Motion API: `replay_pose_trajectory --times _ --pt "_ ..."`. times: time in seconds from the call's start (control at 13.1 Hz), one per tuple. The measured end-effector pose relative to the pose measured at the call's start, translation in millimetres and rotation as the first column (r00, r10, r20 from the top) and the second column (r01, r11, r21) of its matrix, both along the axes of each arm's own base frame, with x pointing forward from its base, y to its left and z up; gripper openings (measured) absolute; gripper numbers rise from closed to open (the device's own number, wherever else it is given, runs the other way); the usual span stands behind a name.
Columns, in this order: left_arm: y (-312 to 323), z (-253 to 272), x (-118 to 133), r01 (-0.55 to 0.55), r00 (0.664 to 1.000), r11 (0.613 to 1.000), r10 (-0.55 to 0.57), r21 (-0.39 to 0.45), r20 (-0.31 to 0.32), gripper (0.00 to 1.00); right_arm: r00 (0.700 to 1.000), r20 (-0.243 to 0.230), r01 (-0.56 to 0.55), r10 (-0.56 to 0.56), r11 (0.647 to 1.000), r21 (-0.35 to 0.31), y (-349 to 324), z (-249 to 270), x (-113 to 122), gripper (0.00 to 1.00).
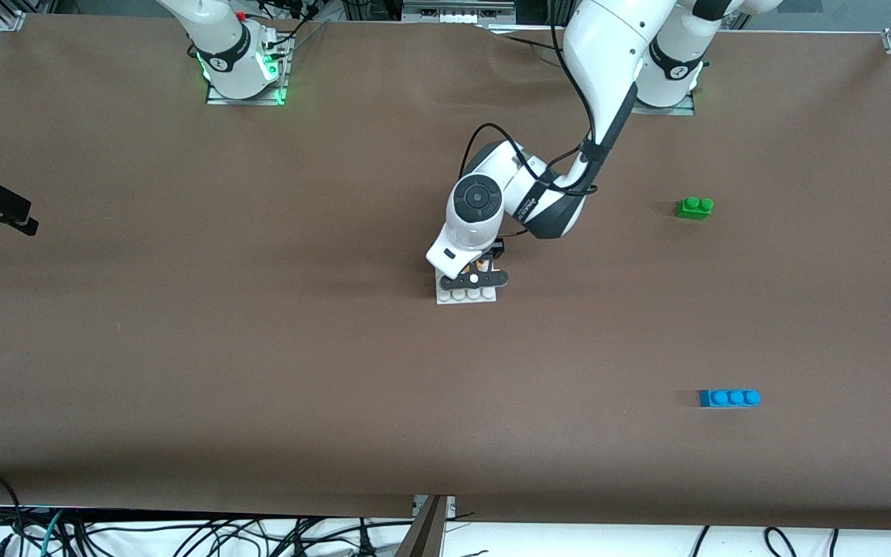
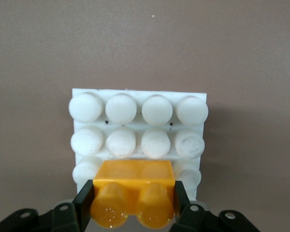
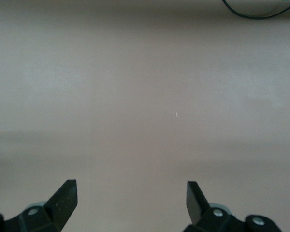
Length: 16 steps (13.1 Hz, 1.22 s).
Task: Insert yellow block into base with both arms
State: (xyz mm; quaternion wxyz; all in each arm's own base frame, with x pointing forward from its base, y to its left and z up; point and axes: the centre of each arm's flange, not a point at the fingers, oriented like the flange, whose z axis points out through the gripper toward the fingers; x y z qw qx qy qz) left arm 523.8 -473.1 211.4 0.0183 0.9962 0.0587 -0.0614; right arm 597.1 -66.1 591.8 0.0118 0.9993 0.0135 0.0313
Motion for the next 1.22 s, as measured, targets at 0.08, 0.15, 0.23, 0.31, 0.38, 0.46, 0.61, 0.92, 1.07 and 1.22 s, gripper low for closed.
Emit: replay_pose_trajectory --times 0.08,0.15,0.23,0.31,0.38,0.46,0.61,0.92,1.07,1.22 --pt "0 -3 0 0.007 1.000 1.000 -0.007 0.001 -0.002 0.67 1.000 0.000 0.000 0.000 1.000 0.000 0 0 0 1.00" --pt "0 -4 0 0.009 1.000 1.000 -0.009 0.002 -0.002 0.67 1.000 0.000 0.000 0.000 1.000 0.000 0 0 0 1.00" --pt "0 -4 0 0.009 1.000 1.000 -0.009 0.002 -0.002 0.67 1.000 0.000 0.000 0.000 1.000 0.000 0 0 0 1.00" --pt "0 -5 0 0.009 1.000 1.000 -0.009 0.002 -0.002 0.67 1.000 0.000 0.000 0.000 1.000 0.000 0 0 0 1.00" --pt "0 -5 0 0.009 1.000 1.000 -0.009 0.002 -0.002 0.67 1.000 0.000 0.000 0.000 1.000 0.000 0 0 0 1.00" --pt "0 -5 0 0.008 1.000 1.000 -0.008 0.002 -0.003 0.67 1.000 0.000 0.000 0.000 1.000 0.000 0 0 0 1.00" --pt "1 -6 0 0.006 1.000 1.000 -0.005 0.004 -0.003 0.72 1.000 0.000 0.000 0.000 1.000 0.000 0 0 0 1.00" --pt "-3 11 8 0.003 1.000 1.000 -0.002 -0.016 0.024 1.00 1.000 0.000 0.000 0.000 1.000 0.000 0 0 0 1.00" --pt "-3 41 15 -0.002 0.999 0.999 0.003 -0.035 0.049 1.00 1.000 0.000 0.000 0.000 1.000 0.000 0 0 0 1.00" --pt "10 84 26 -0.021 0.998 0.999 0.023 -0.041 0.061 1.00 1.000 0.000 0.000 0.000 1.000 0.000 0 0 0 1.00"
